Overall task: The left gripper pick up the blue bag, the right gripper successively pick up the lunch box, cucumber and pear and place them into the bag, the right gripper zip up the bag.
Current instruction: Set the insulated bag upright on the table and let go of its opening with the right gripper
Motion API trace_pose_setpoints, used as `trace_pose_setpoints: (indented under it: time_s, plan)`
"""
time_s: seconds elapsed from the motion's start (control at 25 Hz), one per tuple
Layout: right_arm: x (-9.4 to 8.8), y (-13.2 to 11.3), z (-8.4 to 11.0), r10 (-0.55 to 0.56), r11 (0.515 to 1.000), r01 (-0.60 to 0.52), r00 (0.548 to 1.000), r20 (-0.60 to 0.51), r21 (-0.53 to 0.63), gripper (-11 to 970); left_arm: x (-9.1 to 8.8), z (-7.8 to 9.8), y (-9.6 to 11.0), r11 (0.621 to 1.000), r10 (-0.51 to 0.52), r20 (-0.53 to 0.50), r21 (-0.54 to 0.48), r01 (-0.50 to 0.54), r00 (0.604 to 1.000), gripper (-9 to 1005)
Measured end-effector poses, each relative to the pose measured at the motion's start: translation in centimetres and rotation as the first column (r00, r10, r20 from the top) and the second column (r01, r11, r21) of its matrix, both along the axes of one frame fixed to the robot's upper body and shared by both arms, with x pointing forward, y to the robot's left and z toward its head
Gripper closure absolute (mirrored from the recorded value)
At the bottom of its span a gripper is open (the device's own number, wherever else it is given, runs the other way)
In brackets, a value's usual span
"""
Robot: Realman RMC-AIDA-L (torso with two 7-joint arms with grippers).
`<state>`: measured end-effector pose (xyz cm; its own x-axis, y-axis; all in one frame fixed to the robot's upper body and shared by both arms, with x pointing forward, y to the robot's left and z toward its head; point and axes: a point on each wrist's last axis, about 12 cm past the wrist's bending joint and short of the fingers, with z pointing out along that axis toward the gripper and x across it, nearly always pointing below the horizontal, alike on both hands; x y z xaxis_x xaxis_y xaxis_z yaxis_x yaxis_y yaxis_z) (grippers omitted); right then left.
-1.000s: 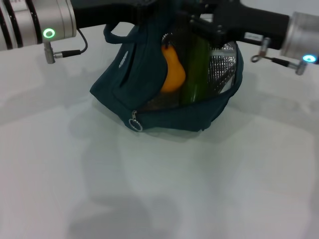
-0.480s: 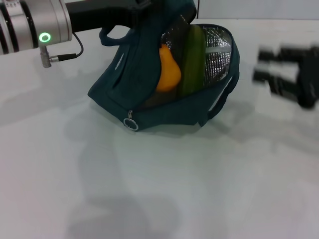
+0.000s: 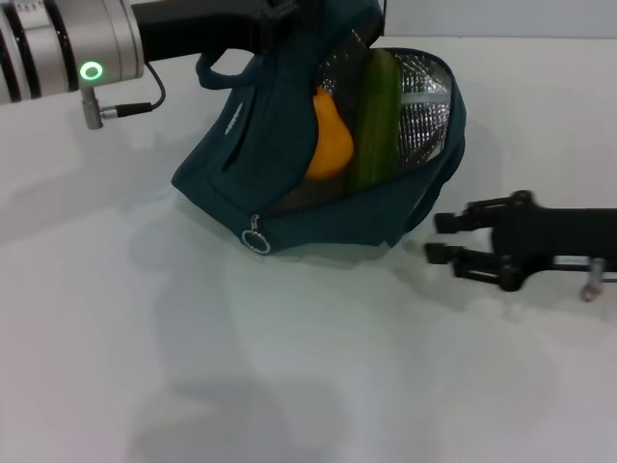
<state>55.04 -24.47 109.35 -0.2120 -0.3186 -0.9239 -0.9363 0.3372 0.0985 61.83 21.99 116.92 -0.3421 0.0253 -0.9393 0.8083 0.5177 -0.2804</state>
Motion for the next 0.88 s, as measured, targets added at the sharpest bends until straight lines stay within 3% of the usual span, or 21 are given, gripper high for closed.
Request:
trace_pose_setpoints:
  time_s: [0.36, 0.52, 0.8, 0.88]
  plan:
    - [3.0, 4.9, -0.9, 0.042, 0.991, -0.043, 0.999, -0.005, -0.129, 584, 0.0, 0.1, -0.2, 1.000, -0.005, 0.002, -0.002, 0.005, 1.000, 950]
    - [3.3, 6.4, -1.1, 0.063, 0.987, -0.061, 0.998, 0.008, -0.149, 584, 0.1, 0.2, -0.3, 1.000, -0.007, 0.004, -0.002, 0.007, 1.000, 950]
    - [3.1, 6.8, -0.9, 0.074, 0.989, -0.071, 0.997, 0.019, -0.133, 646, 0.1, 0.2, -0.3, 1.000, -0.007, 0.006, -0.002, 0.007, 1.000, 950]
    - [3.1, 6.6, -0.8, 0.064, 0.991, -0.061, 0.998, 0.025, -0.123, 704, 0.1, 0.2, -0.3, 1.000, -0.006, 0.006, -0.002, 0.006, 1.000, 950]
